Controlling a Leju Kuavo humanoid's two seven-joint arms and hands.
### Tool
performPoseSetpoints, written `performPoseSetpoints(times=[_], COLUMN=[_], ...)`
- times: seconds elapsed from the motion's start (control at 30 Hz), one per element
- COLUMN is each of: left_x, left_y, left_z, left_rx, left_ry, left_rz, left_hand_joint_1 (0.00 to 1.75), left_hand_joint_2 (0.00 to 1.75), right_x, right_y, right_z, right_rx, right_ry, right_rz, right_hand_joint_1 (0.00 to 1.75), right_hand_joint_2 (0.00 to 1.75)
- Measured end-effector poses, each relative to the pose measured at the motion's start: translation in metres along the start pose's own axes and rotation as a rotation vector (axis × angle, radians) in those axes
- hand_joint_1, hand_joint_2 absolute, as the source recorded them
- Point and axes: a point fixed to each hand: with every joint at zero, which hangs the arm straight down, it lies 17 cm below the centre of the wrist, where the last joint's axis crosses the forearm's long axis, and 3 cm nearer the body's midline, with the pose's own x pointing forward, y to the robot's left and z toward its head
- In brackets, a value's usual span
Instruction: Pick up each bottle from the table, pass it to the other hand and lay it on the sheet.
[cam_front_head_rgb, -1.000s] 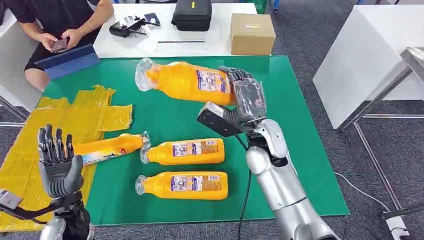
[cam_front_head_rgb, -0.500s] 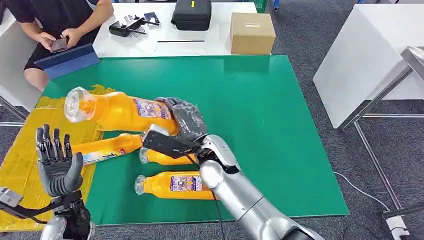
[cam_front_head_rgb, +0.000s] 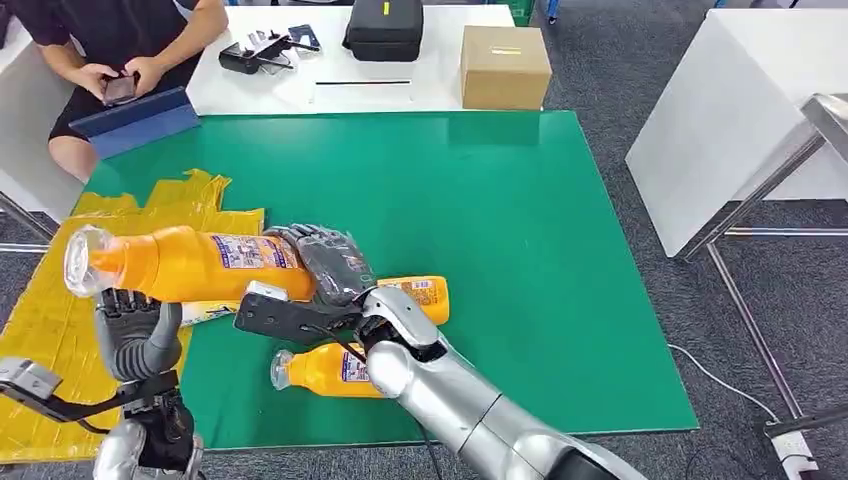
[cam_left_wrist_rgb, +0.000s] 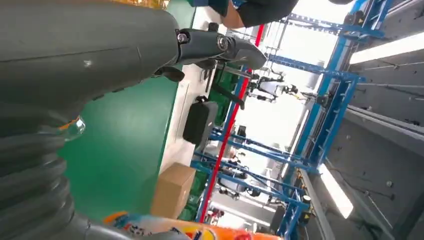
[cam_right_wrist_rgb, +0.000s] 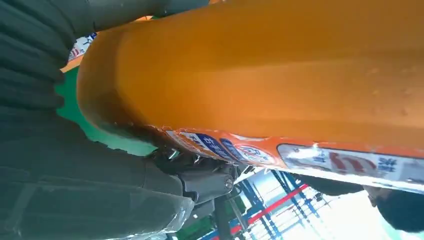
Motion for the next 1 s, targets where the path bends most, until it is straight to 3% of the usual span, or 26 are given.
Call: performPoseSetpoints(times=[0.73, 1.0], left_x=[-0.016, -0.013], left_y=[-0.082, -0.093], left_z=[0.015, 0.013], left_rx=[-0.172, -0.178], left_ry=[0.073, 0.077], left_rz=[0.117, 0.127], left_hand_joint_1=[0.00, 0.00], left_hand_joint_2=[1.75, 1.75], right_x=[-0.036, -0.031], right_y=[-0.025, -0.005], right_z=[0.002, 0.006], right_rx=[-0.042, 0.004], right_ry=[0.068, 0.087], right_rz=[0.102, 0.049], right_hand_joint_1=[1.66, 1.69], right_hand_joint_2=[1.75, 1.75])
